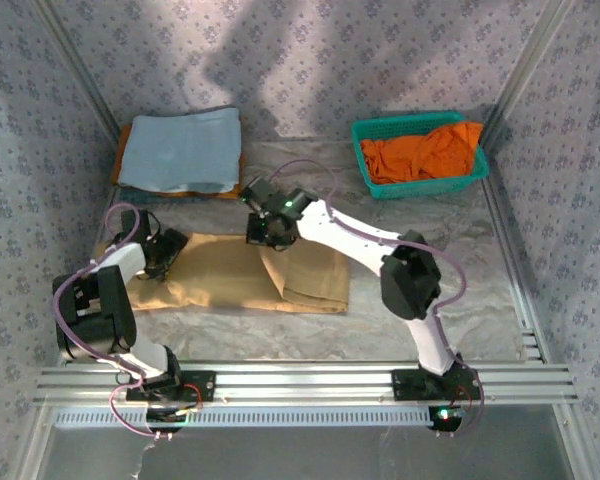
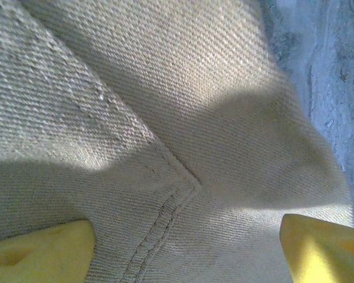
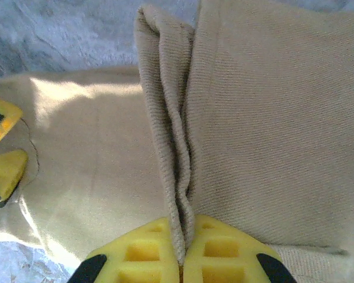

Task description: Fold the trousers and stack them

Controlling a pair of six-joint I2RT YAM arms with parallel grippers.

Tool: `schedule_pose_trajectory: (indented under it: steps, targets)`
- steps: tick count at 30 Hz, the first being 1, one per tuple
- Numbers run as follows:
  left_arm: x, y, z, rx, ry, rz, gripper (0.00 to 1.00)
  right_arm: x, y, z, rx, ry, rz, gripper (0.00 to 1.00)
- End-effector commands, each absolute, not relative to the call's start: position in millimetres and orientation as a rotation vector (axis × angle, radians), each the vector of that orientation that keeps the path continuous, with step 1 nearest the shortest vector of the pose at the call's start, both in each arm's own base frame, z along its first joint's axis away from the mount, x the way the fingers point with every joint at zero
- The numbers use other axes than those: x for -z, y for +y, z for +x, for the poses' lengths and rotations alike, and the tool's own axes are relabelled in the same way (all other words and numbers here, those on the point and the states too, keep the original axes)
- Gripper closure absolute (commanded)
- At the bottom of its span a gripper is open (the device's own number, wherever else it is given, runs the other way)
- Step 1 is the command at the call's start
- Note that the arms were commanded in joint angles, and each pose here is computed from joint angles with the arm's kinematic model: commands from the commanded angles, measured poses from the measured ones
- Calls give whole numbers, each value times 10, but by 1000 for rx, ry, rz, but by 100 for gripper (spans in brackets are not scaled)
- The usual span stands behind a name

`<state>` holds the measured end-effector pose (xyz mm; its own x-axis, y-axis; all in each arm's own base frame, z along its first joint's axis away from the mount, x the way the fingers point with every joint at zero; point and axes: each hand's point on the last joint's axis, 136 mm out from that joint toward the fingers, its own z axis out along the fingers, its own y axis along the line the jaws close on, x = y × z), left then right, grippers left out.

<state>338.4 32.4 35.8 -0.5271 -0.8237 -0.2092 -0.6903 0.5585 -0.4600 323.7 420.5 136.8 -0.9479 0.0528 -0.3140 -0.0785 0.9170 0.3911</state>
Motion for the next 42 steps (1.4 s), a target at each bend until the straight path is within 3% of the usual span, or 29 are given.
schedule_pose_trajectory:
  steps: [1,7,10,15,21,27,35,42]
  targets:
    - [-140,312,3288,457,2435,-1287,17,-1266,4389,3148,-588,2802,19,100]
    - [-170,306,3300,478,2430,-1286,16,-1064,4602,3027,-616,2866,-15,98]
    - [-235,292,3327,504,2419,-1279,16,-1097,4723,2933,-704,2897,-71,61]
    - [-389,284,3350,523,2392,-1260,15,-1523,4656,2882,-799,2843,-176,48]
    - [-481,234,3374,547,2383,-1237,15,-1704,4138,3092,-737,2780,-103,49]
    - [-576,44,3423,590,2412,-1162,17,-1465,3739,3199,-661,2828,-37,62]
    - [-999,-840,3459,595,2547,-720,24,-1093,2803,3249,-529,2863,134,74]
    - [-666,-1643,3363,741,2663,-450,29,-393,2507,3005,-550,2983,243,76]
